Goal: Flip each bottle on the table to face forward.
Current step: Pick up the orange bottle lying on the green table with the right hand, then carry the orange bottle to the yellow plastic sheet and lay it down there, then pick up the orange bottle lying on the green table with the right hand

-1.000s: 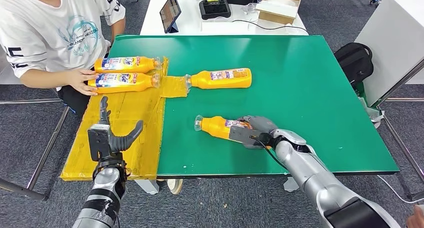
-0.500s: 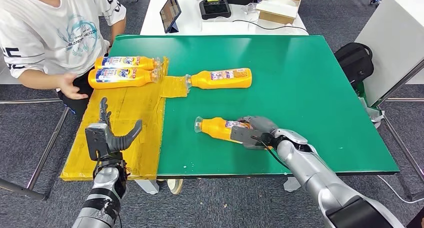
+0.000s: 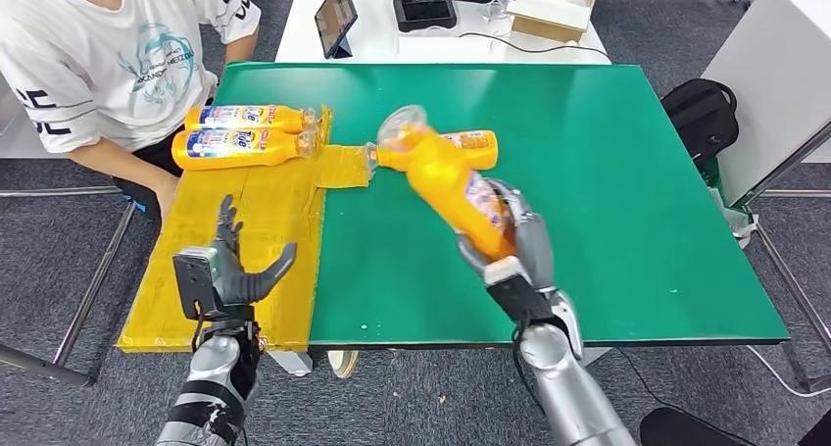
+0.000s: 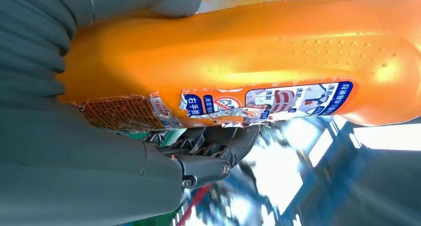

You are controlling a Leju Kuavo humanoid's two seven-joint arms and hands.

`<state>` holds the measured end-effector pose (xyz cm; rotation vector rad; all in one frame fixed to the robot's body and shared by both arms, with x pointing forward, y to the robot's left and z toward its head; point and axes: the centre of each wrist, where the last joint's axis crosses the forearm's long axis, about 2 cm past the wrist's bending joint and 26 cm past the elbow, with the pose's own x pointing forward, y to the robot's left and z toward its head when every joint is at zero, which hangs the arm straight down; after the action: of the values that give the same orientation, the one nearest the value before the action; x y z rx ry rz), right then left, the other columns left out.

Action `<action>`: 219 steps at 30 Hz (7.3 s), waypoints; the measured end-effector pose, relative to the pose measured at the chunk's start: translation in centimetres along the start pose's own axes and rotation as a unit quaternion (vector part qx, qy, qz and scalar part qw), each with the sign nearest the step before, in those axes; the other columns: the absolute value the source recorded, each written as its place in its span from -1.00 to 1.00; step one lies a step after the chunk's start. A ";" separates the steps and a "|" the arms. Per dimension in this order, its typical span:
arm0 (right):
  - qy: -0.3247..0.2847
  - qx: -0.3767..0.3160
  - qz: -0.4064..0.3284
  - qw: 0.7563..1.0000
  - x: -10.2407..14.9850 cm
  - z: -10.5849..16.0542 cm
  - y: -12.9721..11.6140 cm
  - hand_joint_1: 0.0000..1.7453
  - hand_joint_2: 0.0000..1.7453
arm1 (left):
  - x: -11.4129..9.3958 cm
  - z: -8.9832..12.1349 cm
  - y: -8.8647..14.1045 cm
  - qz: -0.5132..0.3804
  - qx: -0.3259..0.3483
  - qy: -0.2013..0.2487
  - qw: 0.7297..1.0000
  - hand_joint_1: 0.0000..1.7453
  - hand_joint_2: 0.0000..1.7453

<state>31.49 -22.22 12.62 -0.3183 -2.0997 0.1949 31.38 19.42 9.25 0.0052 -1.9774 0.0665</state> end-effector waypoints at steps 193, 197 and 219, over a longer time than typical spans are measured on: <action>-0.052 0.180 -0.033 0.982 4.4 5.2 11.4 -1.00 1.00 | 5.8 -7.4 4.8 -0.125 0.174 -0.191 0.958 -1.00 1.00; -0.034 0.179 -0.004 0.983 3.8 5.1 10.5 -1.00 1.00 | 5.1 -6.1 3.9 -0.081 0.142 -0.171 0.972 -1.00 1.00; 0.012 0.188 0.126 0.974 0.7 2.9 4.7 -1.00 1.00 | 0.7 -0.1 2.0 -0.055 0.095 -0.061 0.992 -1.00 1.00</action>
<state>29.38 -17.55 10.43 -0.3537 -1.9436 0.7254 31.08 21.45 9.86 0.2469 -2.0822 0.1860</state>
